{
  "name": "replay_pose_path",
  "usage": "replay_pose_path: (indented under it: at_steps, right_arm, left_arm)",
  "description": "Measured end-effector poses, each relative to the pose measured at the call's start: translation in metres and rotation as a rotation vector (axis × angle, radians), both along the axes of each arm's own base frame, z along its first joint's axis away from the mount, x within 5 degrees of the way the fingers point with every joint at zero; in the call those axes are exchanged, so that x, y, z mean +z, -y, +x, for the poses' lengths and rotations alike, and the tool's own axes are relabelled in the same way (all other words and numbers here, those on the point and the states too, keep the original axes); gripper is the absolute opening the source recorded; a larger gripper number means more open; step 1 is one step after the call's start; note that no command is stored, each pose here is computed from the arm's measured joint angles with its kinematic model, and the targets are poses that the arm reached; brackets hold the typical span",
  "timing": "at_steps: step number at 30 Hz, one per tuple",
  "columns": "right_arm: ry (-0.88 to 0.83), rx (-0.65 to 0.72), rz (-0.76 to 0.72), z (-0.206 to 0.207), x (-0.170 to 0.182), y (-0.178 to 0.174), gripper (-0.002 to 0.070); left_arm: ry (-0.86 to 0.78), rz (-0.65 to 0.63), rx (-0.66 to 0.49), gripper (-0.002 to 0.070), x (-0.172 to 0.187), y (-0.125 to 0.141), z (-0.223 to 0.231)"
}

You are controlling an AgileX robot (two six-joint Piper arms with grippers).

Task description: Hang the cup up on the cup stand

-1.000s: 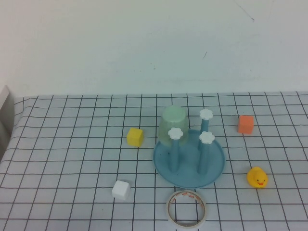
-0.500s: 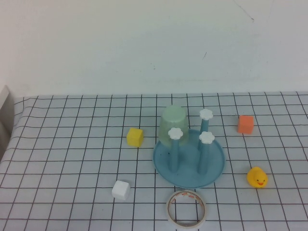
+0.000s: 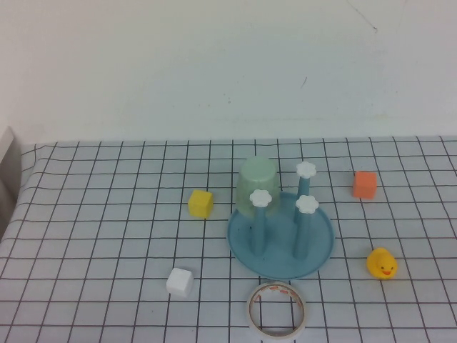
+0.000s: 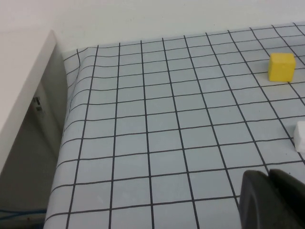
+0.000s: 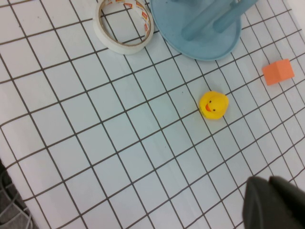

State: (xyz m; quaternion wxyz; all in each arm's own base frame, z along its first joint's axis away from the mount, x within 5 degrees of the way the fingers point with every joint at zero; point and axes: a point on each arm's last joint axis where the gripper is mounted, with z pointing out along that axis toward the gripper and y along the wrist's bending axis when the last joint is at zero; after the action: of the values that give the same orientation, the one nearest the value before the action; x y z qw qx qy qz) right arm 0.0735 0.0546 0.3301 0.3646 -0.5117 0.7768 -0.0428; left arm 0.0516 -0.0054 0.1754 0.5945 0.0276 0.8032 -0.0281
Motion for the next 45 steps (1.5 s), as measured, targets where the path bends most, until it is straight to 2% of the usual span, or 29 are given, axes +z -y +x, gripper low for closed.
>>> replay_pose_path:
  at_steps: [9, 45]
  right_arm:
    - [0.000, 0.000, 0.000, 0.0000, 0.0000, 0.0000, -0.0001]
    - [0.000, 0.000, 0.000, 0.0000, 0.0000, 0.0000, -0.0001]
  left_arm:
    - [0.013, 0.078, -0.022, -0.0001, 0.0006, -0.0001, 0.0002]
    - [0.017, 0.081, -0.024, -0.0001, 0.0009, 0.0000, 0.0003]
